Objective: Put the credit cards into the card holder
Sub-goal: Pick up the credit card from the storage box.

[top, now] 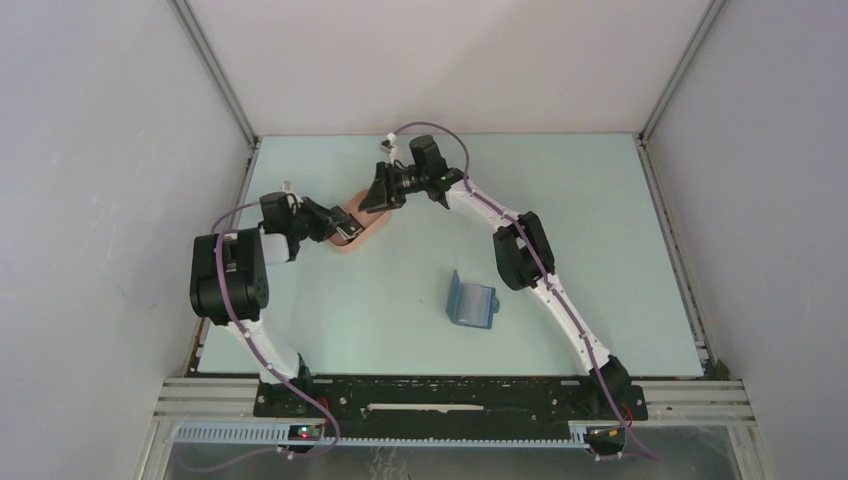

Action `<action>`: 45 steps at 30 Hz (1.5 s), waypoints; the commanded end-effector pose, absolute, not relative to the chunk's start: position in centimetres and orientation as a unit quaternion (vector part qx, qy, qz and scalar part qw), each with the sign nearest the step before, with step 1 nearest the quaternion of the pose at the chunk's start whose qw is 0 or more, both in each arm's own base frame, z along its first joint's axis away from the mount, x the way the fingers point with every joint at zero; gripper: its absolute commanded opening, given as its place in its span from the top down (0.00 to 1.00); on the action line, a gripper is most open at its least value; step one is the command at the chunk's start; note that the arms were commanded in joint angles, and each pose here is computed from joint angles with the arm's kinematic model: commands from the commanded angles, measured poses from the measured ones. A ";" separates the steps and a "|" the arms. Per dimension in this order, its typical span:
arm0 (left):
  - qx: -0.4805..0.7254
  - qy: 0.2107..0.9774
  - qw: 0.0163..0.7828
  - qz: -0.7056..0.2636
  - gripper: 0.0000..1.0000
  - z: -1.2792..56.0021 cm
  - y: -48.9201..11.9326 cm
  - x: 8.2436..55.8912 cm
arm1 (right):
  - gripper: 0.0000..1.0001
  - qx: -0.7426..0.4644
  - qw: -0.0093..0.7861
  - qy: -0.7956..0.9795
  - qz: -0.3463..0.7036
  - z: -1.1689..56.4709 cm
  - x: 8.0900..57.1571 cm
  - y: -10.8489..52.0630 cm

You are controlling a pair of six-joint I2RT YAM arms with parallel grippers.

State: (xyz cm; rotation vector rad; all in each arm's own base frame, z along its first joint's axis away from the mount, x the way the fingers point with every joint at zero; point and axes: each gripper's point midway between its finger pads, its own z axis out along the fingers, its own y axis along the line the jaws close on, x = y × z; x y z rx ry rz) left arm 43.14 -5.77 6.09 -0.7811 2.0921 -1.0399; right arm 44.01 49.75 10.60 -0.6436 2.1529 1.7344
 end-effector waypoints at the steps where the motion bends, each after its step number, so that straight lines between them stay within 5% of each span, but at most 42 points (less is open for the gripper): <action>1: -0.265 0.798 0.369 -0.396 0.82 8.6 -5.6 44.9 | 0.37 -0.249 0.180 0.736 0.603 12.9 43.5 50.9; 18: -0.265 0.799 0.366 -0.396 0.78 8.5 -5.7 44.8 | 0.38 -0.244 0.181 0.746 0.592 12.0 43.6 51.0; 31: -0.266 0.805 0.368 -0.383 1.00 8.6 -5.3 44.3 | 0.39 -0.250 0.182 0.740 0.597 13.0 43.7 50.6; 45: -0.197 0.762 0.476 -0.393 1.00 16.4 -5.3 43.0 | 0.39 -0.375 0.231 0.665 0.603 23.6 40.7 47.3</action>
